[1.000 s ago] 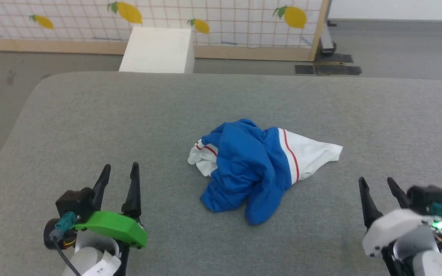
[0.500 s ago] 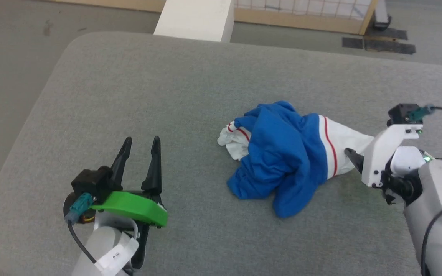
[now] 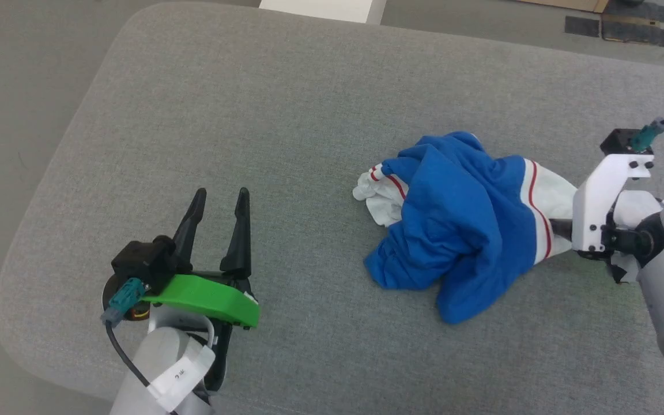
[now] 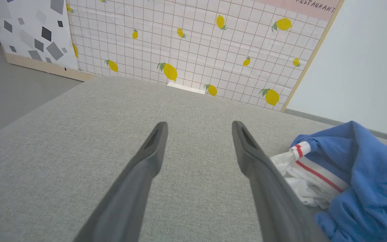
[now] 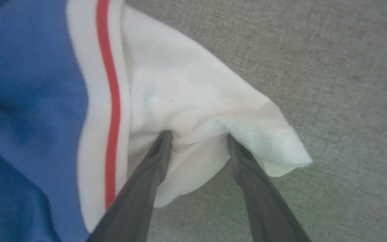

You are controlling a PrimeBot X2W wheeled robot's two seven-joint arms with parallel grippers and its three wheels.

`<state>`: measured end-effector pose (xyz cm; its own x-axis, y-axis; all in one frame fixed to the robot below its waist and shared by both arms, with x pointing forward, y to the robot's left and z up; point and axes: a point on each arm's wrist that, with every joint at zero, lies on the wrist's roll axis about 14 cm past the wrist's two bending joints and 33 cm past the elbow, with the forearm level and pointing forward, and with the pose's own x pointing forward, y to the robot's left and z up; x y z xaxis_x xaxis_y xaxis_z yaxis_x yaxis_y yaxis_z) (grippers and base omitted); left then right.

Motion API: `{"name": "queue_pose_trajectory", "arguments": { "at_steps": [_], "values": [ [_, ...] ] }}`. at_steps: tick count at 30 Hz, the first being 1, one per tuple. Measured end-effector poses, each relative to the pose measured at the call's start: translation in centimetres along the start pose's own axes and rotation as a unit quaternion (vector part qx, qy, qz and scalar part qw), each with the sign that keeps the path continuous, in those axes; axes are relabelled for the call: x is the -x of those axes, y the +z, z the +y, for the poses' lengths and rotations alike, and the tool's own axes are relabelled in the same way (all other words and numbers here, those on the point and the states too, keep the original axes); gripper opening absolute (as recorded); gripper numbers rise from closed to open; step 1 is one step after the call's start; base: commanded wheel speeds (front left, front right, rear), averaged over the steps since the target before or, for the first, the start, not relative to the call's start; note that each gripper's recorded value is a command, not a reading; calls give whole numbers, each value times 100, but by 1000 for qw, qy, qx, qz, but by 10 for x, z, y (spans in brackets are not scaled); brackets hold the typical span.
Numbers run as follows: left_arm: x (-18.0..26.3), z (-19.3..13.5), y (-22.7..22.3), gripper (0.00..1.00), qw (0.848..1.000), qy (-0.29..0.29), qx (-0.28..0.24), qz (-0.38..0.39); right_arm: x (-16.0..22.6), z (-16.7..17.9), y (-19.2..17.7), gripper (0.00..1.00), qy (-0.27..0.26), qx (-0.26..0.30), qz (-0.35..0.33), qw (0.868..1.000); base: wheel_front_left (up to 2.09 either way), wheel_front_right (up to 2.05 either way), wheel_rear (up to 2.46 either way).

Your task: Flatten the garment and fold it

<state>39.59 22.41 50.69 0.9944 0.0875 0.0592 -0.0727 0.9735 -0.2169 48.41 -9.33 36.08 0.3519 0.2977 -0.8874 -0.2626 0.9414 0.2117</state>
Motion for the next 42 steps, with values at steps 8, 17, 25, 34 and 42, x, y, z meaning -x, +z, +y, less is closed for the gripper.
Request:
{"name": "queue_pose_trajectory", "arguments": {
  "at_steps": [8,17,25,34,42],
  "values": [
    [2,5,-2,100,1000,8,0,3,6,-5,11,0,-9,24,-58,998,0,0,0],
    [20,-2,1,100,1000,-1,-1,1,59,-12,33,0,-36,85,-205,974,0,0,0],
    [28,-20,-3,100,1000,-28,7,6,115,-95,-20,0,-120,36,-236,964,0,0,0],
    [28,-42,-10,100,998,-64,7,18,137,-162,-177,0,-202,-111,-155,961,0,0,0],
    [28,-42,-14,100,997,-66,5,25,149,-151,-172,100,-222,-154,-274,923,0,0,0]
  ]
}}
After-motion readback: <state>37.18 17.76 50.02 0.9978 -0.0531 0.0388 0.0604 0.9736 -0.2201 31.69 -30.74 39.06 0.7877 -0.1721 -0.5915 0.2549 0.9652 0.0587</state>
